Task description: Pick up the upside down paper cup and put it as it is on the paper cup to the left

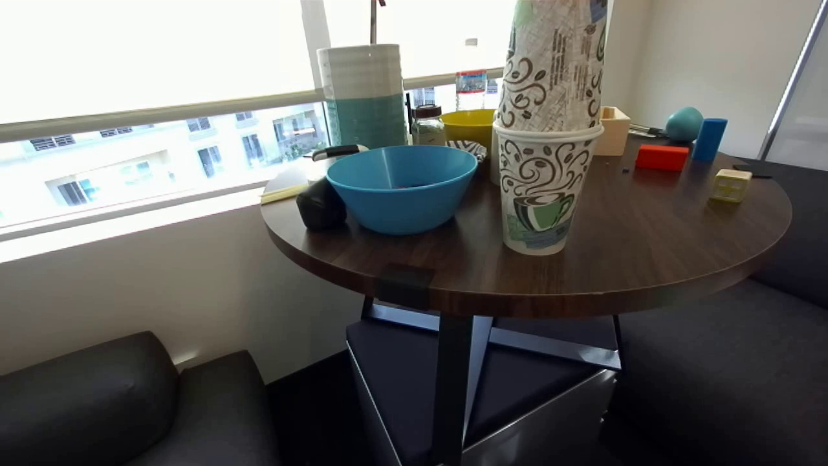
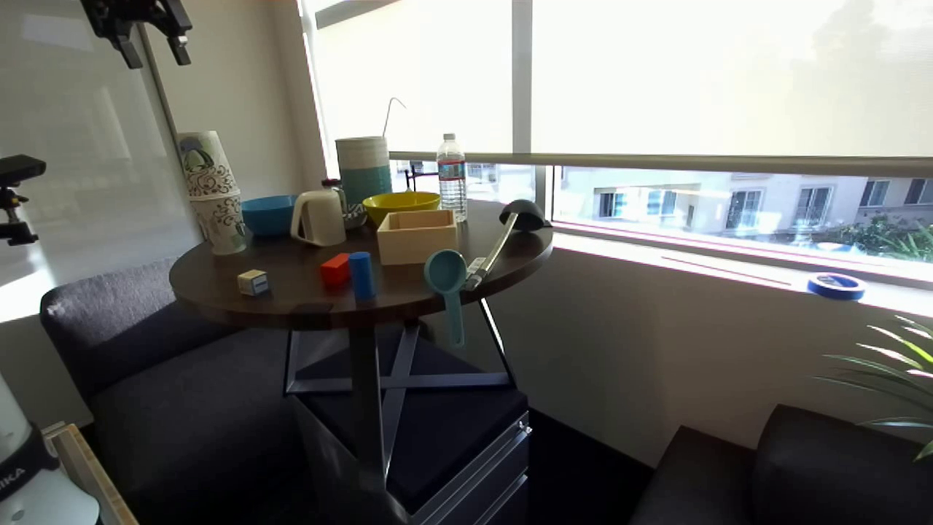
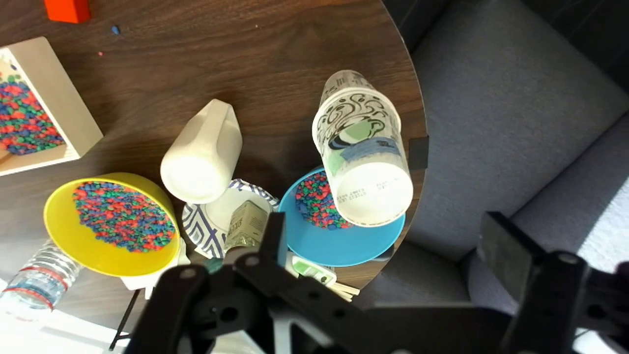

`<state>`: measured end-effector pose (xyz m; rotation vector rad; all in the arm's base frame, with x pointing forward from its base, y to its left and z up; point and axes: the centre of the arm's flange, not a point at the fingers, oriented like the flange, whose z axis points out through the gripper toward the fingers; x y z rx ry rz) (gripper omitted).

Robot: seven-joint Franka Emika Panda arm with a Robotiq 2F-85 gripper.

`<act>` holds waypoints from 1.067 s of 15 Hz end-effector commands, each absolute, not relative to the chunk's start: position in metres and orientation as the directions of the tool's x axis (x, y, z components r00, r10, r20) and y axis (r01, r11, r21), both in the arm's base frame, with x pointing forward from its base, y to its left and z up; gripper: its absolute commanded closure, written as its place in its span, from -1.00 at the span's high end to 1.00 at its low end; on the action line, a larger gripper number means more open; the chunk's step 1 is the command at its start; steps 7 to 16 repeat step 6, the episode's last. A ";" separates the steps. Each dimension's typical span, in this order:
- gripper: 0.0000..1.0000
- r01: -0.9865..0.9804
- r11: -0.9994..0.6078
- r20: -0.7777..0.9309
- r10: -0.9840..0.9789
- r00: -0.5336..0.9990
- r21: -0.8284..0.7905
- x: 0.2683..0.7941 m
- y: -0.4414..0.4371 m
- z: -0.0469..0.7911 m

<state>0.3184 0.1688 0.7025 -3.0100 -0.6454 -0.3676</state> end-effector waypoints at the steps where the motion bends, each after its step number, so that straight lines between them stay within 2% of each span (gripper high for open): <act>1: 1.00 0.404 -0.915 0.247 0.392 0.886 0.002 0.312 0.164 0.704; 16: 1.00 0.397 -0.918 0.265 0.383 0.885 0.000 0.298 0.157 0.703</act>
